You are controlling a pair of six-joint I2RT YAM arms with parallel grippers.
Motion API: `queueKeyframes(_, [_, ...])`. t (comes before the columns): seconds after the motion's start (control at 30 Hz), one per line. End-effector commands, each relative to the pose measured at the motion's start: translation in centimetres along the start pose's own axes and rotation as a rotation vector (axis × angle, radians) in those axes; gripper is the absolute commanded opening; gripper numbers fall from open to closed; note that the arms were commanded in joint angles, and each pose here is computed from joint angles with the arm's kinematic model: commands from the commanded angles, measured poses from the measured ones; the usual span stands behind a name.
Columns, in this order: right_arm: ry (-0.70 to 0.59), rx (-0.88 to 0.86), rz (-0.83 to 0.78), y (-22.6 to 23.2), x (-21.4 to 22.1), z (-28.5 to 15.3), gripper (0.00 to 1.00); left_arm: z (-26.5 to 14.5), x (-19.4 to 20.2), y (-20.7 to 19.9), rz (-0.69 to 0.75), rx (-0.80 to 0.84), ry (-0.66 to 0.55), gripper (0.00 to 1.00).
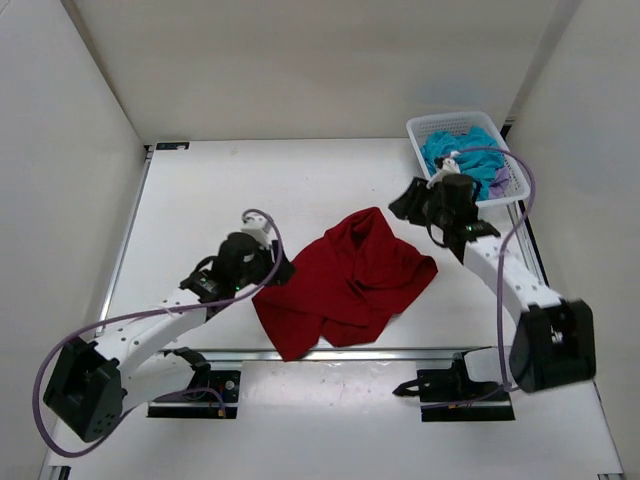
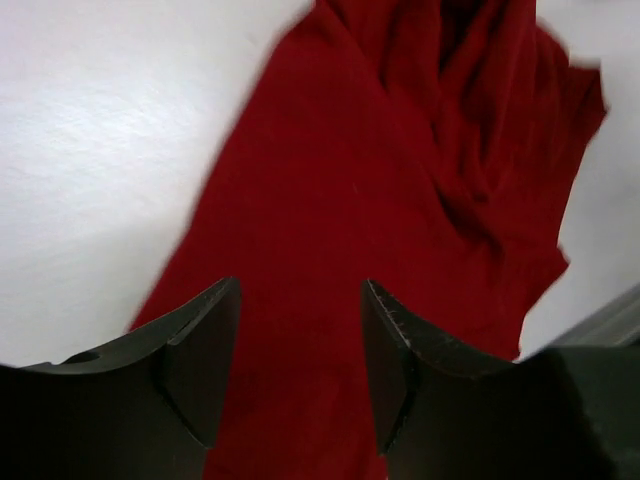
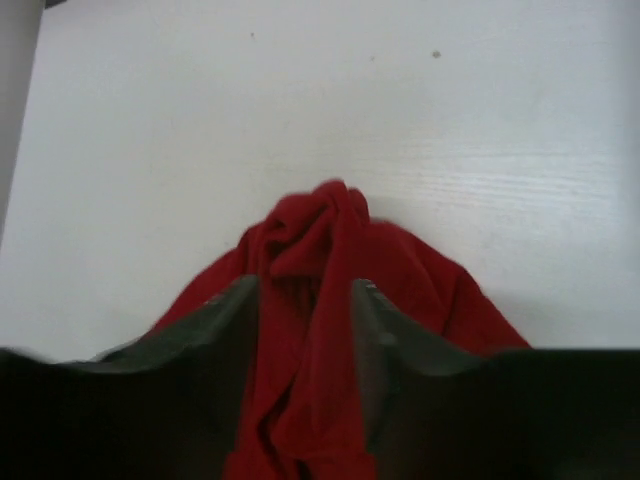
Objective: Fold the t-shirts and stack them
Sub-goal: Move the tshirt to the center of the board, then flatten out the tshirt
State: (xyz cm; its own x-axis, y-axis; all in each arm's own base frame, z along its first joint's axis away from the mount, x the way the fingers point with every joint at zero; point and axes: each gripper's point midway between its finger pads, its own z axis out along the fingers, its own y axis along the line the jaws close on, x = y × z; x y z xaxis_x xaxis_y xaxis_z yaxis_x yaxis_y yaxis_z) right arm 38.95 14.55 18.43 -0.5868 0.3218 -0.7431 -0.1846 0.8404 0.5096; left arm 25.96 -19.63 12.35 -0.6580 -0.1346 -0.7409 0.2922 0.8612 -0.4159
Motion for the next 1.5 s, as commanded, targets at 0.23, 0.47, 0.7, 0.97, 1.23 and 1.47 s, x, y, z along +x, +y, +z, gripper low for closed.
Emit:
queueKeyframes(0.23, [0.078, 0.17, 0.048, -5.0, 11.5, -5.6, 0.09, 2.6, 6.2, -10.3, 0.295, 0.139, 0.127, 0.65])
queueKeyframes(0.47, [0.163, 0.182, 0.071, -6.6, 14.8, -5.7, 0.36, 5.8, 8.2, -15.7, 0.3, 0.232, 0.146, 0.72])
queueKeyframes(0.7, [0.168, 0.222, 0.084, -7.9, 15.2, -4.8, 0.39, 9.3, 8.4, -16.2, 0.281, 0.174, 0.146, 0.77])
queueKeyframes(0.97, [0.183, 0.236, 0.07, -8.1, 15.2, -4.0, 0.35, 12.2, 9.0, -15.2, 0.3, 0.096, 0.174, 0.52])
queueKeyframes(1.23, [0.186, 0.232, 0.072, -8.0, 15.0, -3.9, 0.03, 12.7, 7.8, -14.3, 0.3, 0.032, 0.144, 0.1])
queueKeyframes(1.47, [0.09, 0.186, 0.011, -4.4, 10.5, -5.5, 0.0, 8.3, 2.3, -11.9, 0.242, 0.007, 0.059, 0.0])
